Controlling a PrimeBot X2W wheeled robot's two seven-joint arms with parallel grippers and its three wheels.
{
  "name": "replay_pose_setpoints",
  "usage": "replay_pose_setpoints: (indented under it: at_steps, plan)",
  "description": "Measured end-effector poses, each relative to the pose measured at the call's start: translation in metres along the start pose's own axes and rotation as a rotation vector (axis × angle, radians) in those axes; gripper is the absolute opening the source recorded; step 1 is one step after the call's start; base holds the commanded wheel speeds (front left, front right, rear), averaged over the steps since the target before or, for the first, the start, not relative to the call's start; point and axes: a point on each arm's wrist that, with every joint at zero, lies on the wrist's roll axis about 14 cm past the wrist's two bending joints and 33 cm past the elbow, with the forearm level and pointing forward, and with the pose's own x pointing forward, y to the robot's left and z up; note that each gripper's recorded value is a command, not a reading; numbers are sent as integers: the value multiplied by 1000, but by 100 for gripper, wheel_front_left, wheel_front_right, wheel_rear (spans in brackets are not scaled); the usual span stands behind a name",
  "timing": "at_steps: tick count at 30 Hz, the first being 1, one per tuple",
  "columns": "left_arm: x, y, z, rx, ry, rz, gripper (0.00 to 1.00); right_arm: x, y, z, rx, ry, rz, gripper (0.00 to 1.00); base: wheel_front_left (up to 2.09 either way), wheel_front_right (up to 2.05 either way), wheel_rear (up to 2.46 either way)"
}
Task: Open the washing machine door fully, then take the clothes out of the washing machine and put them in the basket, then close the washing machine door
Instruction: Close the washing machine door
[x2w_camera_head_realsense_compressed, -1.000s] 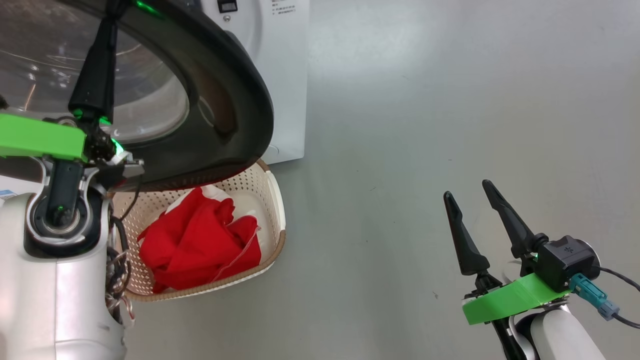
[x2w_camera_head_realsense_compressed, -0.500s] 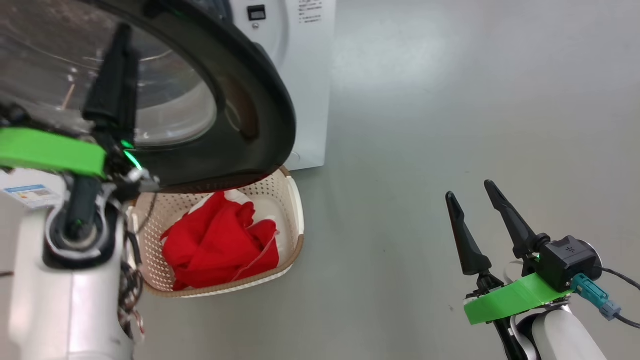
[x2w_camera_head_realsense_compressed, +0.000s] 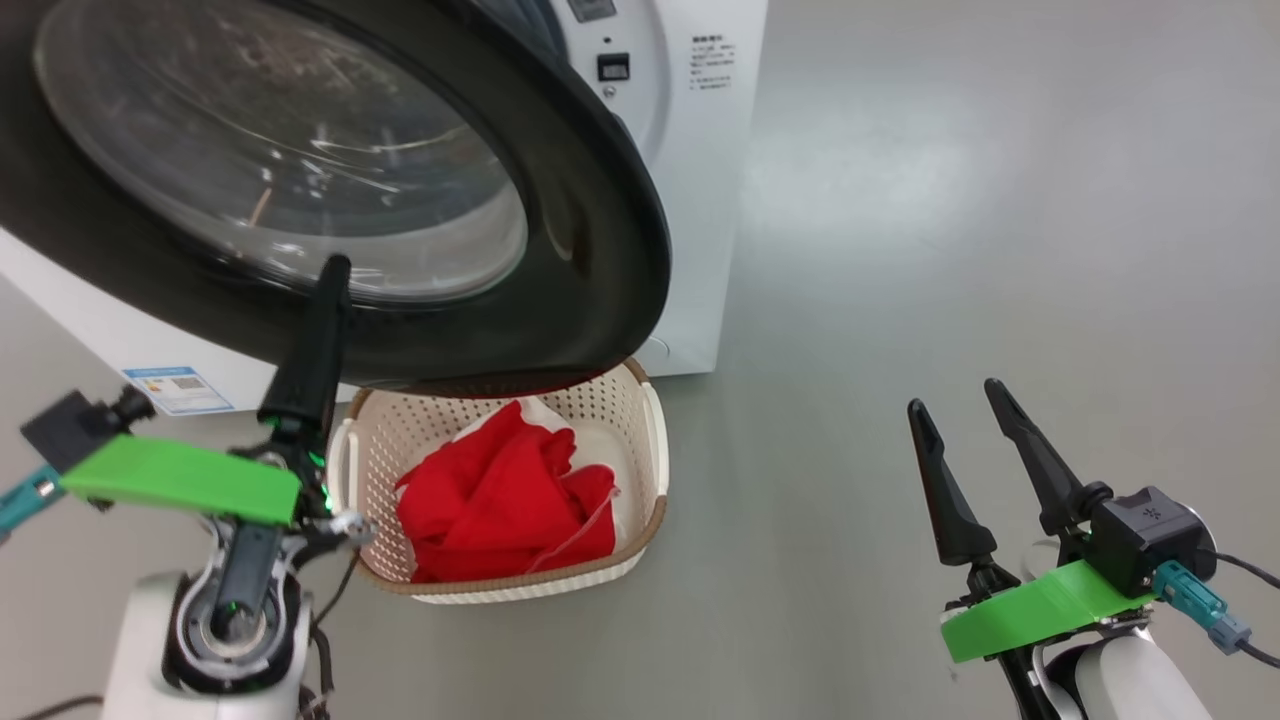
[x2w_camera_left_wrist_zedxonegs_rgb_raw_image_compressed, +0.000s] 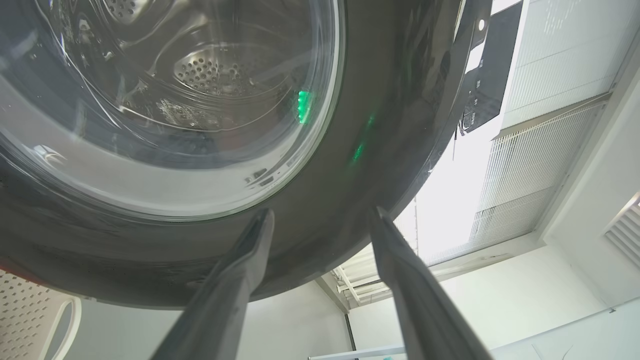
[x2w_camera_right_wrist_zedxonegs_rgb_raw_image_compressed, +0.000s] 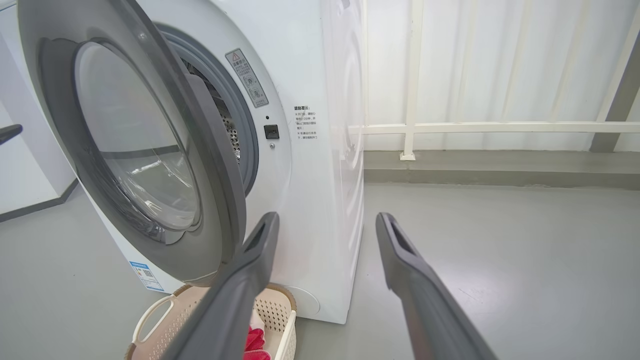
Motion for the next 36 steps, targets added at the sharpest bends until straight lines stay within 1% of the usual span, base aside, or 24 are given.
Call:
replay_pose_setpoints:
  at_steps: [4, 6, 9, 10, 16, 20, 24, 27, 33, 36]
  plan:
    - [-21, 3, 6, 43, -31, 12, 100, -3, 6, 2, 3, -4, 14, 100, 0, 0, 0]
    - [-32, 4, 10, 115, -61, 23, 100, -4, 8, 3, 3, -7, 20, 100, 0, 0, 0]
    - [-47, 3, 17, 251, -109, 18, 100, -3, 9, 9, 2, -25, 23, 100, 0, 0, 0]
    - [-47, 3, 17, 251, -109, 18, 100, -3, 9, 9, 2, -25, 23, 100, 0, 0, 0]
    - [-73, 5, 16, 480, -143, 17, 100, -13, 11, 9, 4, -21, 23, 100, 0, 0, 0]
    - [-86, 10, 21, 637, -162, 23, 100, -16, 7, 17, 2, -44, 10, 100, 0, 0, 0]
    - [-96, 14, 19, 713, -167, 27, 100, -18, 5, 27, -2, -74, 2, 100, 0, 0, 0]
    - [-103, 17, 20, 811, -157, 42, 100, -22, 2, 34, -5, -93, -10, 100, 0, 0, 0]
    - [-119, 26, 21, 954, -140, 85, 100, -38, -3, 32, -7, -85, -29, 100, 0, 0, 0]
    - [-125, 30, 21, 1001, -135, 102, 100, -40, -3, 37, -7, -103, -31, 100, 0, 0, 0]
